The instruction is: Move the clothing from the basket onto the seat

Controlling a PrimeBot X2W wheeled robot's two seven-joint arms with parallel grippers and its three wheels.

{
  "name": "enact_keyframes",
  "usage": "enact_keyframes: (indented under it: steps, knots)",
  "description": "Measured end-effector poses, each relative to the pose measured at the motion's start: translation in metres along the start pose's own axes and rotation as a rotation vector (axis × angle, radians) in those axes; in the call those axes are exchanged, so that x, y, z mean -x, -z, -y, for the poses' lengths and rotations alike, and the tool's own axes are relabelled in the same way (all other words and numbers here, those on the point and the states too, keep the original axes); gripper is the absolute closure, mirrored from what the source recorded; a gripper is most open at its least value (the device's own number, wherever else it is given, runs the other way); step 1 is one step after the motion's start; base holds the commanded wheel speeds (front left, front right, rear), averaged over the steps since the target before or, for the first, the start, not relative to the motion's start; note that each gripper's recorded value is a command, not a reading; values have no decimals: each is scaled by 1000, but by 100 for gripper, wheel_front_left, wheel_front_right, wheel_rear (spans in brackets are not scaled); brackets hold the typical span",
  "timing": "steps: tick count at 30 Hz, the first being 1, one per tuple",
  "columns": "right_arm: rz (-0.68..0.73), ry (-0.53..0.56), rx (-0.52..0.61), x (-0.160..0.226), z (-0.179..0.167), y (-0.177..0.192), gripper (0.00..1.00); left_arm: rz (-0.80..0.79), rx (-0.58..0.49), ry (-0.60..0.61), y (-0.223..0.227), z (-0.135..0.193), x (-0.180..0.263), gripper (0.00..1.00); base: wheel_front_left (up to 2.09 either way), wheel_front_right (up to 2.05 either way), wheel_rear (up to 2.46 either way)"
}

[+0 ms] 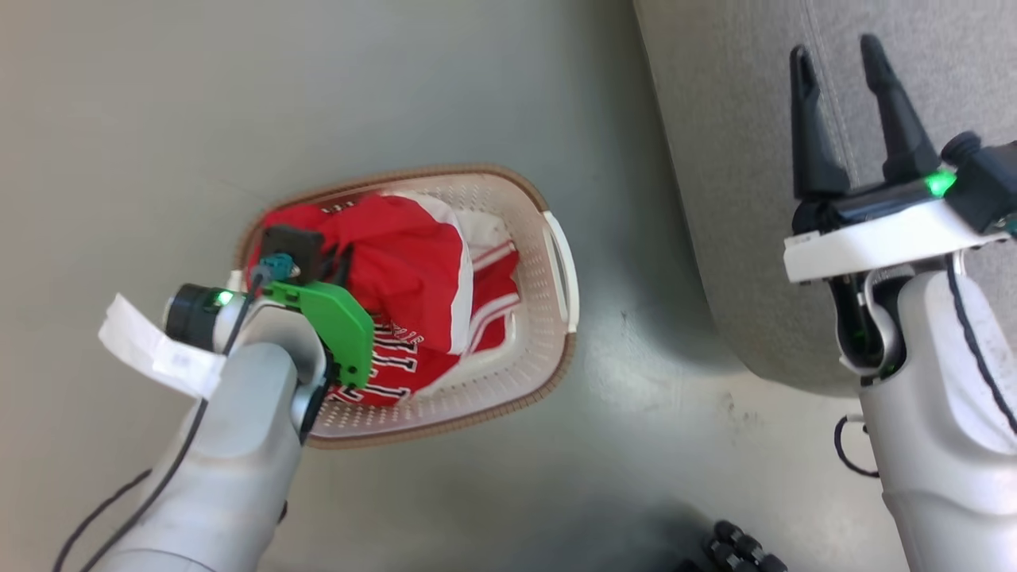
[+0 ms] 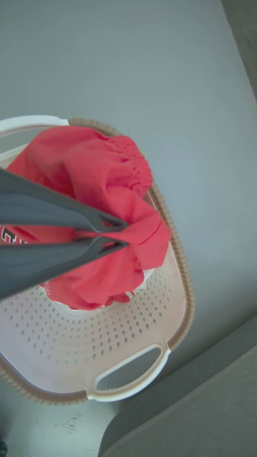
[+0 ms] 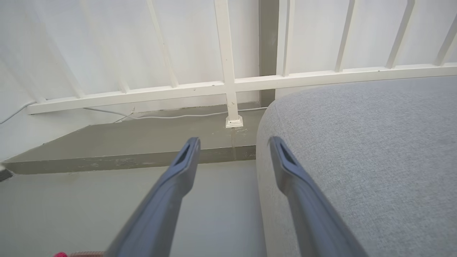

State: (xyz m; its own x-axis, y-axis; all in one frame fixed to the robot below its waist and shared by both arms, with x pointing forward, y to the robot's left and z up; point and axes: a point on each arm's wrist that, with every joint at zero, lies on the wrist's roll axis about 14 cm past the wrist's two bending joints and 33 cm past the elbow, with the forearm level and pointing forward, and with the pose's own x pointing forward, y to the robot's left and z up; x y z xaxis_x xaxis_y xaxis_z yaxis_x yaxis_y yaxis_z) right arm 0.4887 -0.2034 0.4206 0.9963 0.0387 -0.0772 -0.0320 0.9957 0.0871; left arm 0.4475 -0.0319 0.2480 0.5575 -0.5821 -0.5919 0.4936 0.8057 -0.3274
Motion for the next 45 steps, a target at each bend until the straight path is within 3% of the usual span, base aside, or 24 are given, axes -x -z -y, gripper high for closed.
enact_keyframes:
  steps: [14,31,45]
  knots:
    - [11,-68,-32,29,-31,-18,0,283,25,16,-74,26,58,100,0,0,0]
    - [36,-192,-52,72,-78,-38,0,589,-58,10,-158,56,144,100,0,0,0]
    - [68,-260,-58,108,-105,-51,0,837,-148,94,-209,110,217,100,0,0,0]
